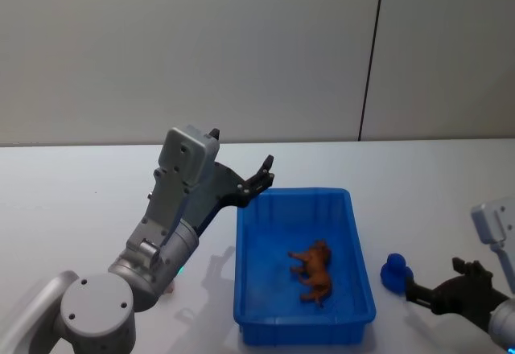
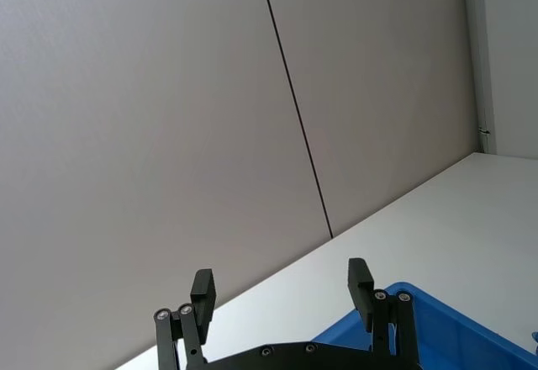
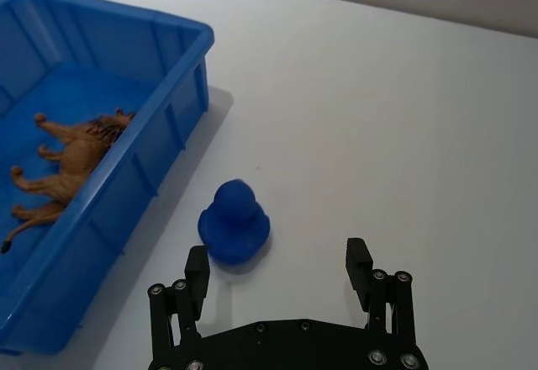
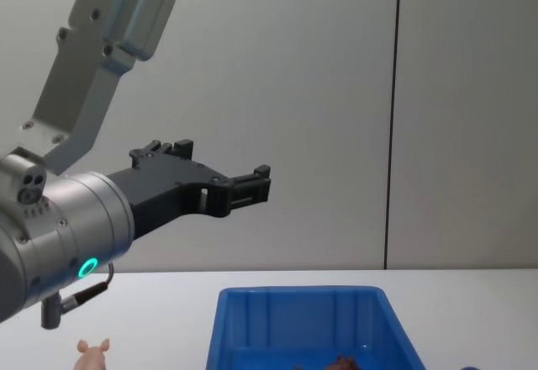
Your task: Pick up the two dolls from the table and place them into the box.
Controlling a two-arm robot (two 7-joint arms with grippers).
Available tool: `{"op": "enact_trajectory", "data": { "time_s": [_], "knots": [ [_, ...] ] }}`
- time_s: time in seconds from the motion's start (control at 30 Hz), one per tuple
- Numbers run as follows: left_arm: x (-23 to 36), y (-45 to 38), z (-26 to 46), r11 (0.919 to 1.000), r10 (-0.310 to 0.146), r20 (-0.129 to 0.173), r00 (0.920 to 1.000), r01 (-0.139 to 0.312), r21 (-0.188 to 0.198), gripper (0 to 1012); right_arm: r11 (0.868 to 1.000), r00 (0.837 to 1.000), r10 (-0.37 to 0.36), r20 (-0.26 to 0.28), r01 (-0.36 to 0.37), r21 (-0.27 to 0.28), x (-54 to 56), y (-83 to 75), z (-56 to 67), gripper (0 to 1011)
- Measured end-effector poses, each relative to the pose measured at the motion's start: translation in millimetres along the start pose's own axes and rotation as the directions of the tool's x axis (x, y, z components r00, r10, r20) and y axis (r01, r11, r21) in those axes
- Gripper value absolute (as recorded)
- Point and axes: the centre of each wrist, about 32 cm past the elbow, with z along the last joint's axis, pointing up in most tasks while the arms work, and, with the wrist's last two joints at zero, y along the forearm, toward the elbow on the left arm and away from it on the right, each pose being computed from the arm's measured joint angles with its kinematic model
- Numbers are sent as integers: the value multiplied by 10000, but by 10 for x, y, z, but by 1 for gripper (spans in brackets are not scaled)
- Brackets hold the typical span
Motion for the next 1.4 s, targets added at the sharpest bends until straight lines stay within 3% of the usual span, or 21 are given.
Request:
{"op": "enact_trajectory", "data": {
  "time_s": [0.23, 0.87, 1.4],
  "knots": [
    [0, 0, 0, 10000, 0, 0, 10000, 0, 0, 1001, 9990, 9996, 280, 77, -277, -350, -37, 72, 5, 1001],
    [0, 0, 0, 10000, -1, 0, 10000, 1, -1, 1001, 9967, 9967, 717, 372, -701, -419, -147, 360, 134, 1001],
    [0, 0, 0, 10000, -1, 0, 10000, 1, 0, 1001, 9874, 9970, 772, -24, -768, -1384, -216, 526, 173, 979]
  ]
}}
